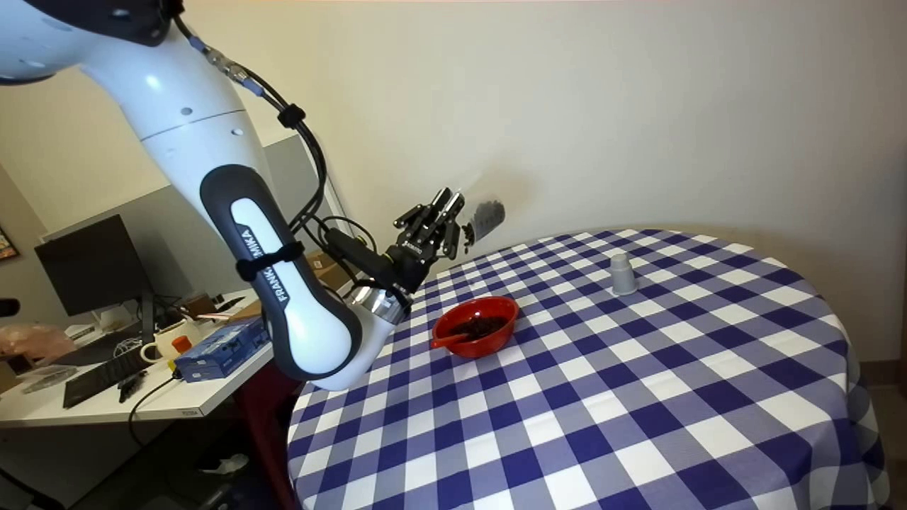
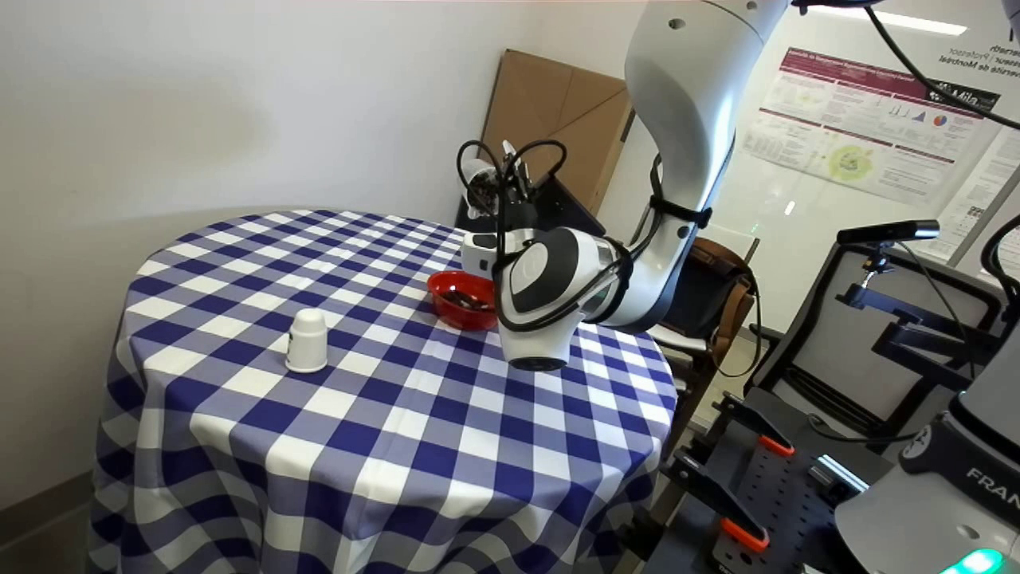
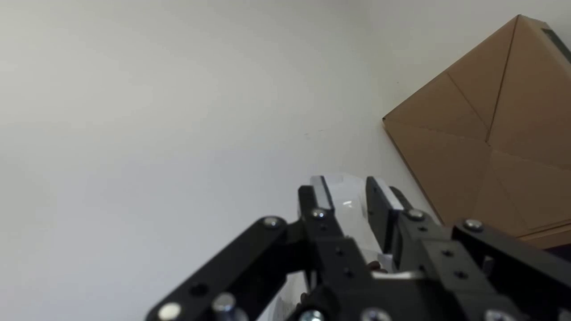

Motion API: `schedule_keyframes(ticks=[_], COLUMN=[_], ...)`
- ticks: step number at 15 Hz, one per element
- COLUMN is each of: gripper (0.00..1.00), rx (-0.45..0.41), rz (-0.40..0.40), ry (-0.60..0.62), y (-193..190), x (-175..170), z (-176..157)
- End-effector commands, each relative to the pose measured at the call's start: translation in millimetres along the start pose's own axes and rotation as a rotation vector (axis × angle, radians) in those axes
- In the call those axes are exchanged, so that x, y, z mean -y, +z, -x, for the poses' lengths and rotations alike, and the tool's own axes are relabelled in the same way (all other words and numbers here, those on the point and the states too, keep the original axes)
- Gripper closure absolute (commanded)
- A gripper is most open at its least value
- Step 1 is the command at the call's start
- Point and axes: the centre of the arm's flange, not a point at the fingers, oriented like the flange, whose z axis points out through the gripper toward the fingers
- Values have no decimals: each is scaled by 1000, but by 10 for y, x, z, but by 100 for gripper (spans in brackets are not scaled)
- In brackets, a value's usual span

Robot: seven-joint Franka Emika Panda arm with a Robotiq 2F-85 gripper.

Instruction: Pick up the plastic cup from the table, pour some of its contents in the orange bowl and put the cup back on the table.

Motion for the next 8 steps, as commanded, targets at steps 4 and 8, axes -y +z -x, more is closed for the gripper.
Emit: schedule_keyframes(ticks=[4, 8], gripper=[88, 89], rx=[25, 26], rz=[30, -10], ry=[26, 16], y=[37, 50], x=[66, 29], z=[24, 27])
